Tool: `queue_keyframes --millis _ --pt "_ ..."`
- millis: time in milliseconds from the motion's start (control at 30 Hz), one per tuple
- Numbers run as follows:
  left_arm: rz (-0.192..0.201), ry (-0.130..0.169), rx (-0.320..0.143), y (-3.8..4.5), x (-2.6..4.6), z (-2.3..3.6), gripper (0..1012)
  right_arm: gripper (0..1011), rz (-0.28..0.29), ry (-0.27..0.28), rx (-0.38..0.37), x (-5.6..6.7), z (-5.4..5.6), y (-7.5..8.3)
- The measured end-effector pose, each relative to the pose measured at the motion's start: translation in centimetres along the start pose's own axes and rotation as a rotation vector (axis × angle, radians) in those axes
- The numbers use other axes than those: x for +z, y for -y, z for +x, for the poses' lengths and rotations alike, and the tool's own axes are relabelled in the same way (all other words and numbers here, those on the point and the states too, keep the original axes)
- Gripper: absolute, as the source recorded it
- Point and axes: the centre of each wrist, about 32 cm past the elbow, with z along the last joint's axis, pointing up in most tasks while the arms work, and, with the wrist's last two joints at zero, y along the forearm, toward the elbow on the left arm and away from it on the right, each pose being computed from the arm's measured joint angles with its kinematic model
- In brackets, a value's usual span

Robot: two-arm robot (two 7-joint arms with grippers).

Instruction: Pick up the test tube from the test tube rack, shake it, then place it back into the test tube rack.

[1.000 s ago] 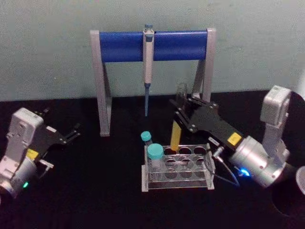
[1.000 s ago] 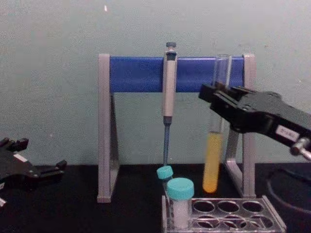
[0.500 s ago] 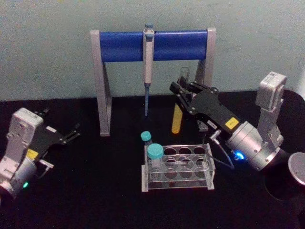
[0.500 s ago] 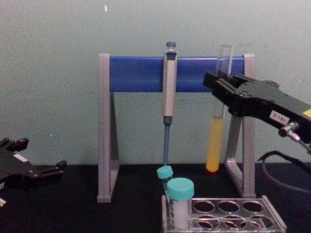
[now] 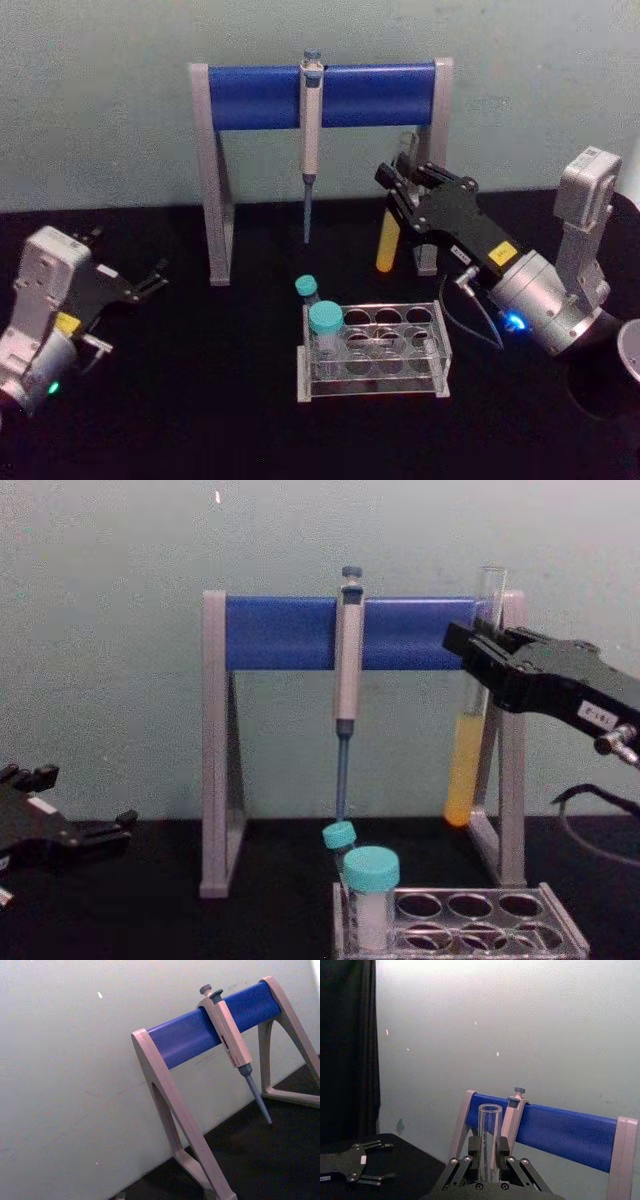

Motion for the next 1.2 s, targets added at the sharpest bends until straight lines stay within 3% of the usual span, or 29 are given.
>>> queue_keyframes --millis 567,867,1200 --pt "0.0 0.0 0.0 0.0 0.0 0.0 1001 232 0.0 0.004 -0.016 0.1 -0.1 0.3" --pt "0.0 0.0 0.0 0.0 0.0 0.0 1001 232 -0.022 0.032 -0.06 0.8 0.1 2.4" --pt "0.0 0.0 0.0 0.0 0.0 0.0 1001 232 -0.053 0.025 -0.061 1.5 -1.1 5.1"
